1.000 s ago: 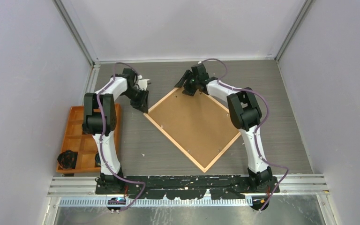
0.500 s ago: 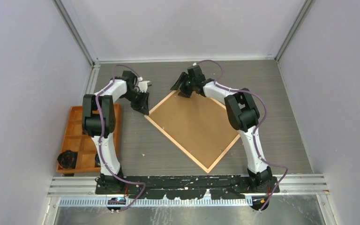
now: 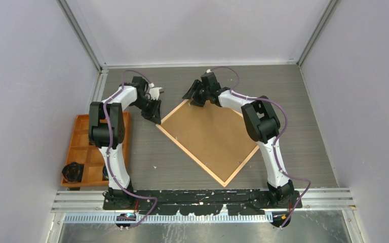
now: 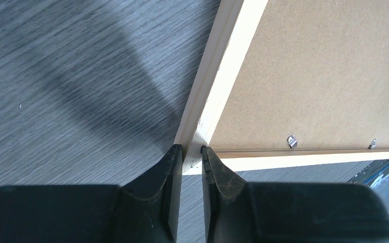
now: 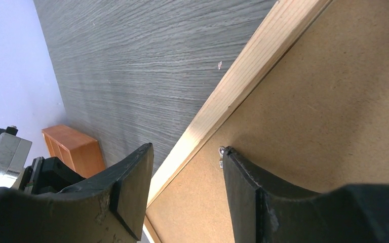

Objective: Put the photo into the frame
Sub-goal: Install the photo frame at the center of the board, then turn over the photo frame at the center of the board.

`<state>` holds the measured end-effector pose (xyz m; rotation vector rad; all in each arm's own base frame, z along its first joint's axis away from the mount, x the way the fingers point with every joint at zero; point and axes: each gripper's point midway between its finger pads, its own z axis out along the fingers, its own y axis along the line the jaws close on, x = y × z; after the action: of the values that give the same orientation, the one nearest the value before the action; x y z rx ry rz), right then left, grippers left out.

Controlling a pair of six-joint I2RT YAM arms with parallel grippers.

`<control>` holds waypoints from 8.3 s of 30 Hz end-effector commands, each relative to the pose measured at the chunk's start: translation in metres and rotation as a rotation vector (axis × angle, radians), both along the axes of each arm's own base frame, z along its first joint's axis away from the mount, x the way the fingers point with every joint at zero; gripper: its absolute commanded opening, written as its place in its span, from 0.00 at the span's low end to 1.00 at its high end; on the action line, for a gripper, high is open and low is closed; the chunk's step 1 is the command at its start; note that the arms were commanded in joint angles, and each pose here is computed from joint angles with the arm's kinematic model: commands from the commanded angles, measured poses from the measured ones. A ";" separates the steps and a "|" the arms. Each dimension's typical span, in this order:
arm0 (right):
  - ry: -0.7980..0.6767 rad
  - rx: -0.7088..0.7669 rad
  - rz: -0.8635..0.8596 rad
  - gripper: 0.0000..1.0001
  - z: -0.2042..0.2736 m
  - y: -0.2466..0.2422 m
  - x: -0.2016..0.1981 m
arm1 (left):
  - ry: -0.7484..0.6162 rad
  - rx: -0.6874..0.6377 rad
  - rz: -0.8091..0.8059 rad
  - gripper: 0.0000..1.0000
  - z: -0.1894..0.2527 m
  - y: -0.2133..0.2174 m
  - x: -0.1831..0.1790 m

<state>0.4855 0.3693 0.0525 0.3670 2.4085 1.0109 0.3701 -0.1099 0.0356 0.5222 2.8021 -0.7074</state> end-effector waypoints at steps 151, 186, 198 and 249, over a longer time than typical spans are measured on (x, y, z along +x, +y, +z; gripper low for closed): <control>0.087 0.087 -0.011 0.53 -0.003 0.009 -0.012 | 0.049 0.019 -0.039 0.18 -0.014 -0.004 -0.019; 0.033 0.037 -0.157 0.51 -0.011 0.005 0.005 | 0.047 0.009 -0.046 0.18 -0.011 -0.006 -0.020; 0.001 0.025 -0.154 0.48 -0.009 0.004 0.013 | 0.045 0.012 -0.050 0.18 -0.010 -0.005 -0.021; -0.405 -0.684 0.714 0.60 0.023 -0.018 -0.293 | -0.171 -0.019 -0.244 1.00 0.057 0.017 -0.093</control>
<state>0.1852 0.3327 0.0752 -0.9063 2.4118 0.3459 0.2792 -0.0917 0.0821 0.8381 2.6842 -0.7114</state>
